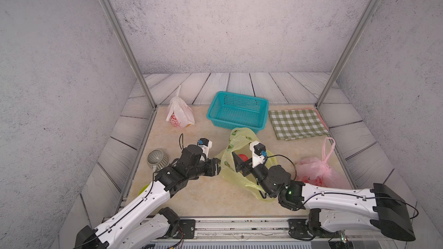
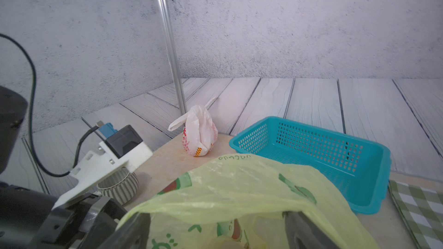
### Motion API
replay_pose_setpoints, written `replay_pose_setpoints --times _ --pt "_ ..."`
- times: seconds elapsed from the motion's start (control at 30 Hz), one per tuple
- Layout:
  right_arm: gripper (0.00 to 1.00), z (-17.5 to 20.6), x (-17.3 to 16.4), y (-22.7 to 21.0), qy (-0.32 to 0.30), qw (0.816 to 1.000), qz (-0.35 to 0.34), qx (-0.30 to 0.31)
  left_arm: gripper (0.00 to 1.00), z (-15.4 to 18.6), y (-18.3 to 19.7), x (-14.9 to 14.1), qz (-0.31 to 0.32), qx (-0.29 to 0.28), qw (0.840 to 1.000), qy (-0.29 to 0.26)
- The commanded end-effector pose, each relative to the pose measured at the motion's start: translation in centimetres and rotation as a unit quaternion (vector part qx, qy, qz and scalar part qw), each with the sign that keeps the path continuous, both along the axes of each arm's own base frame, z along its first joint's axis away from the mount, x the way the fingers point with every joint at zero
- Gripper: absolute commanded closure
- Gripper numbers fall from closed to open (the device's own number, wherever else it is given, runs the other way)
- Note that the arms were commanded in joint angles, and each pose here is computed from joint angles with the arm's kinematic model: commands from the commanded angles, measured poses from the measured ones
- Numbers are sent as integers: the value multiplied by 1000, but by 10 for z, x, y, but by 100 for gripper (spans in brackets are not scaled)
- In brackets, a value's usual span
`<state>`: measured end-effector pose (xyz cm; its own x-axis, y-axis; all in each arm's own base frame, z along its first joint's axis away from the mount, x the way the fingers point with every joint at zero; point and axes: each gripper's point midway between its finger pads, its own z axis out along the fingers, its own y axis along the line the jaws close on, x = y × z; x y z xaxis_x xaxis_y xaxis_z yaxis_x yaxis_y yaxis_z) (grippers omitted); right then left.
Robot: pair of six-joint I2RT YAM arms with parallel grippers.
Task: Untie the knot of a plastic bag & take out the apple
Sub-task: Adjust the plastic bag at the center of the board.
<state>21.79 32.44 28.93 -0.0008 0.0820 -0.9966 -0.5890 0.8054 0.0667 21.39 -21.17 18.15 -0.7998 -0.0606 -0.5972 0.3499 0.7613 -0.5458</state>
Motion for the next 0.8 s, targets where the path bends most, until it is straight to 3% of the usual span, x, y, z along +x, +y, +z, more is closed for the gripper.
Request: replay_pose_setpoints --times 0.0,0.1,0.23,0.33,0.47,0.63,0.77 --pt "9 40 -3 19 -81 997 21 1 42 3 -1 -3 -3 -10 1000 -4" --pt "5 60 -2 23 -96 995 18 -10 42 5 -1 -5 -6 -12 1000 -3" --pt "5 51 3 11 -49 999 7 -23 41 19 -2 -7 -12 -19 1000 -16" --pt "8 56 -8 5 -111 993 30 21 40 27 -7 -8 -17 -41 999 -18" --pt "2 75 5 22 -153 988 18 -14 39 29 -10 -10 -20 -55 998 -15" --pt "1 95 19 52 -211 977 44 0 39 28 -8 -13 -16 -64 998 -12" --pt "1 105 48 63 -260 961 -27 -95 39 35 -9 -22 -24 -84 996 -6"
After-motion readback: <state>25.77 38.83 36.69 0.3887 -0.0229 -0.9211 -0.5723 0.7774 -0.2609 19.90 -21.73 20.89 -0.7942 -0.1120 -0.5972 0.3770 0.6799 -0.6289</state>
